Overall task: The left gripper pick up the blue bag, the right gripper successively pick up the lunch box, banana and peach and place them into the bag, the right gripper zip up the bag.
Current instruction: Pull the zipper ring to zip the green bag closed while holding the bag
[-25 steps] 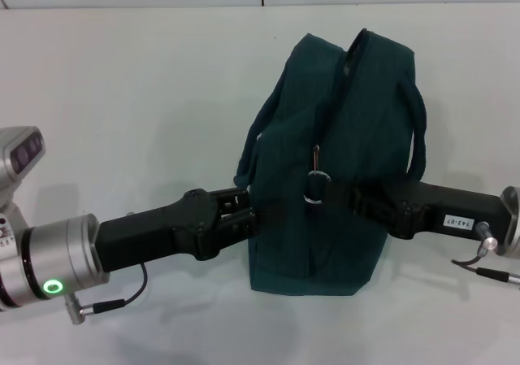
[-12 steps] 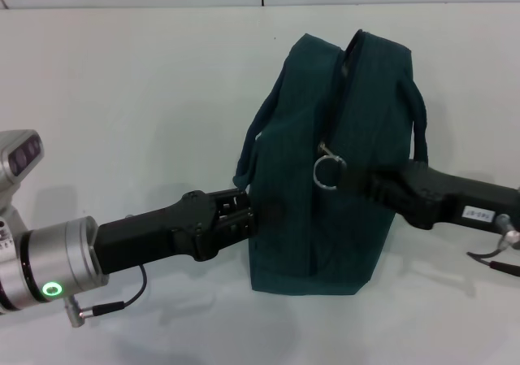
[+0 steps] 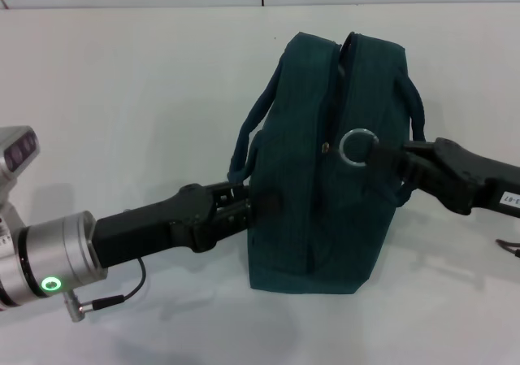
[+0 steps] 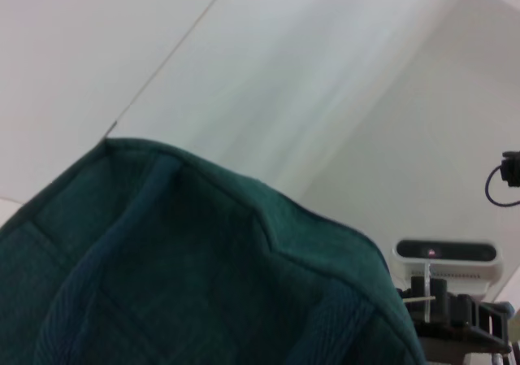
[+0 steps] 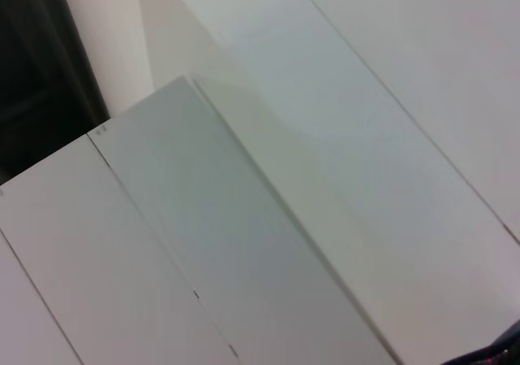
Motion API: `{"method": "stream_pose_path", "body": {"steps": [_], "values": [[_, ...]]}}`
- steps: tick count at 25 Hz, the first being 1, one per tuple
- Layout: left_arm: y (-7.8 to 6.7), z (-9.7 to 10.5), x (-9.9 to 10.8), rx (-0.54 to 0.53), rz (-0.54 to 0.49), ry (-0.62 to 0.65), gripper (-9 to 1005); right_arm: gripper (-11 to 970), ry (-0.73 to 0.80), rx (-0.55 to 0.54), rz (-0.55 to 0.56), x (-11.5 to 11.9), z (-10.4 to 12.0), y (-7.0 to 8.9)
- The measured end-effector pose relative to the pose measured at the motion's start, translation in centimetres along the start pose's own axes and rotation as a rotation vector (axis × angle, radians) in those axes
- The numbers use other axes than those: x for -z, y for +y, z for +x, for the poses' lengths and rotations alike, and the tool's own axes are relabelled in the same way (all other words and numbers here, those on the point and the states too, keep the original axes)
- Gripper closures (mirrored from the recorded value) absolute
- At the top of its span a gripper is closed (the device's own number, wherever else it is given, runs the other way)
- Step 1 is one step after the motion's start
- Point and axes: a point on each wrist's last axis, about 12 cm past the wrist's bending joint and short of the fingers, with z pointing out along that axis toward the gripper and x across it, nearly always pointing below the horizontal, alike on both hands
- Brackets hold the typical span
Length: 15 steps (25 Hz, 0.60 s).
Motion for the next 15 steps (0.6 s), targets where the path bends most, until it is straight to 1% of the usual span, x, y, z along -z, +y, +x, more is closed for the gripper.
{"method": "stream_pose_path", "body": {"steps": [6,15], "values": [[0.03,-0.06,-0.08,0.012,-0.006,-0.036,651,953,-0.030,0.012,0.027,0.67,-0.45,-0.15],[0.07,-0.17,-0.31,0.007,-0.002,-0.035,661,953,-0.026,0.051,0.004,-0.27,-0.93,-0.20]]}}
